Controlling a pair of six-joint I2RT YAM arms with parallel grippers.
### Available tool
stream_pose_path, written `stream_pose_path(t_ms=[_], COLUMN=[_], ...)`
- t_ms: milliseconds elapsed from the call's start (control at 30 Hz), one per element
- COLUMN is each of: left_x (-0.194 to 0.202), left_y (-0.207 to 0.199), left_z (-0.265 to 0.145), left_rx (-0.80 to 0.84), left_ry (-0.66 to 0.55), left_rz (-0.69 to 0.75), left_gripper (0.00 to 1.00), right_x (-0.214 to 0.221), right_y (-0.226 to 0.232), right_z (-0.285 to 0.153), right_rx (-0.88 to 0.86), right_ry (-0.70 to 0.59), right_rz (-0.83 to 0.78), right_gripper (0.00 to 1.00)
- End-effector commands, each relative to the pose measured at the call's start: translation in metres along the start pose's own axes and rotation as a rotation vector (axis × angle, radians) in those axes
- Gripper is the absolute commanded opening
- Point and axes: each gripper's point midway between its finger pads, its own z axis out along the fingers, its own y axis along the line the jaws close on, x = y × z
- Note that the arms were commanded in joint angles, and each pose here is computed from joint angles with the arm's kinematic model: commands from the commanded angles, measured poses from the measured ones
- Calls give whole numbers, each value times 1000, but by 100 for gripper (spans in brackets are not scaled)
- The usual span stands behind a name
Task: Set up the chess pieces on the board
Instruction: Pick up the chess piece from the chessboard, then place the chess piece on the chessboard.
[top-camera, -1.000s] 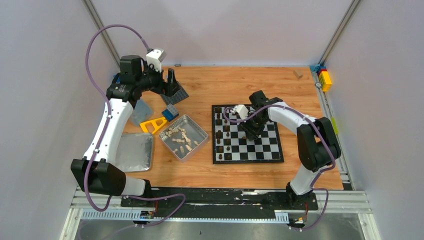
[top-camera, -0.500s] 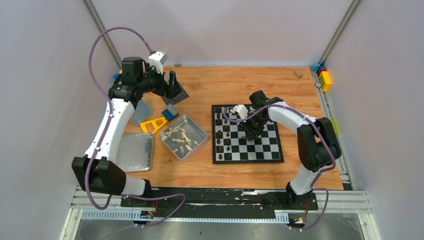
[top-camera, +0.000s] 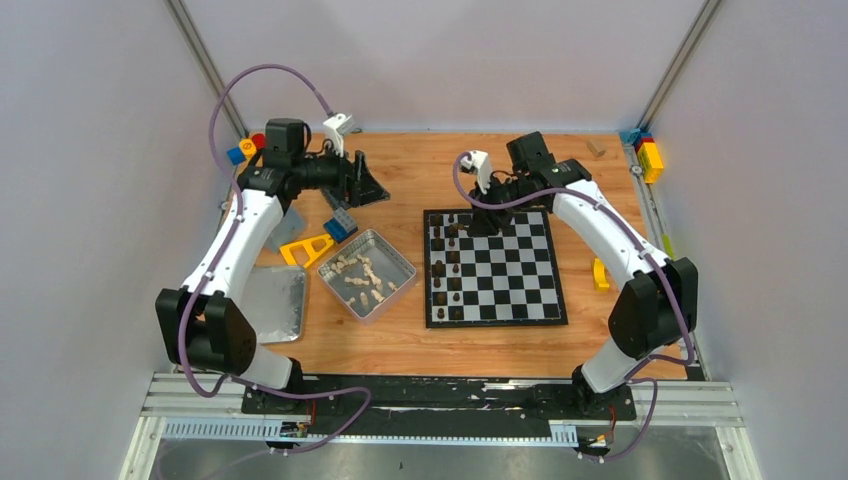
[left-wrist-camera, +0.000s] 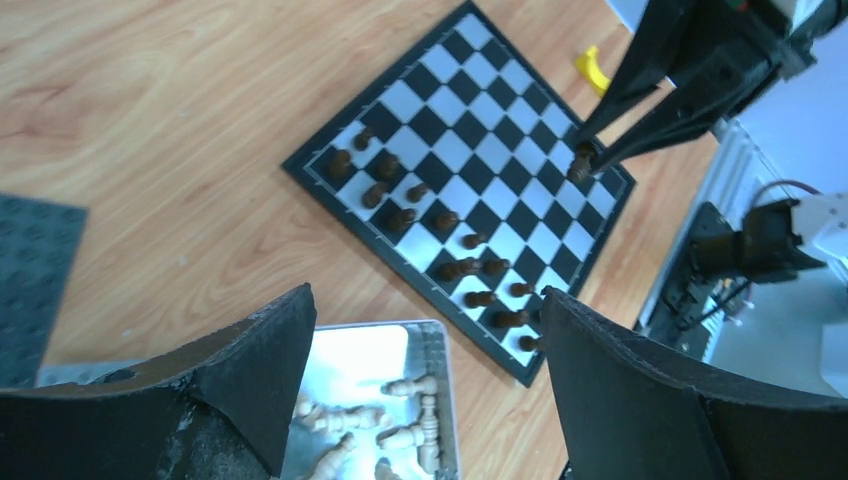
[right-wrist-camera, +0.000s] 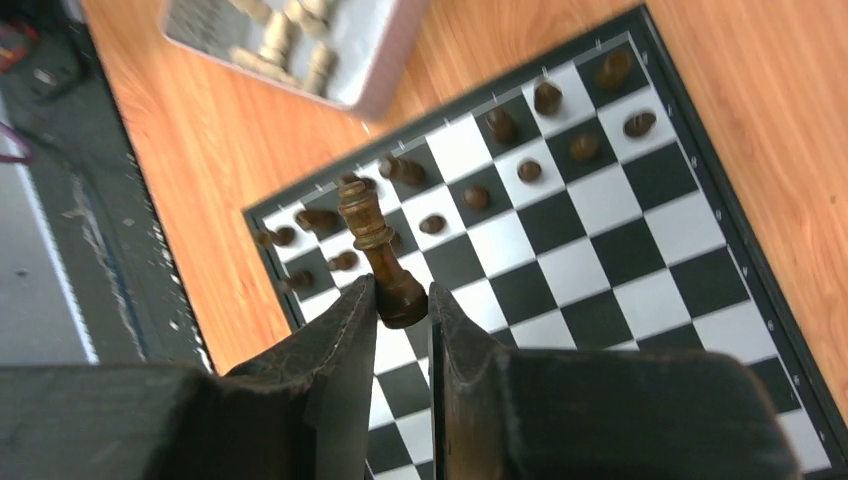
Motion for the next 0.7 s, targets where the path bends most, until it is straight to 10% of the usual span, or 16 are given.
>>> stream_pose_path(t_ms=[0,667], left_x=[-7,3], left_y=[-44,-113], left_z=[17,86], left_rx=[157,403], left_ry=[-4,137], left_rz=[47,-69], left_gripper=[88,57], right_x=[-53,-72], right_y=[29,40], right_z=[-19,-24], right_rx=[-106,-157], right_ry=[-169,-230], right_rz=[-8,34], right_gripper=[4,3])
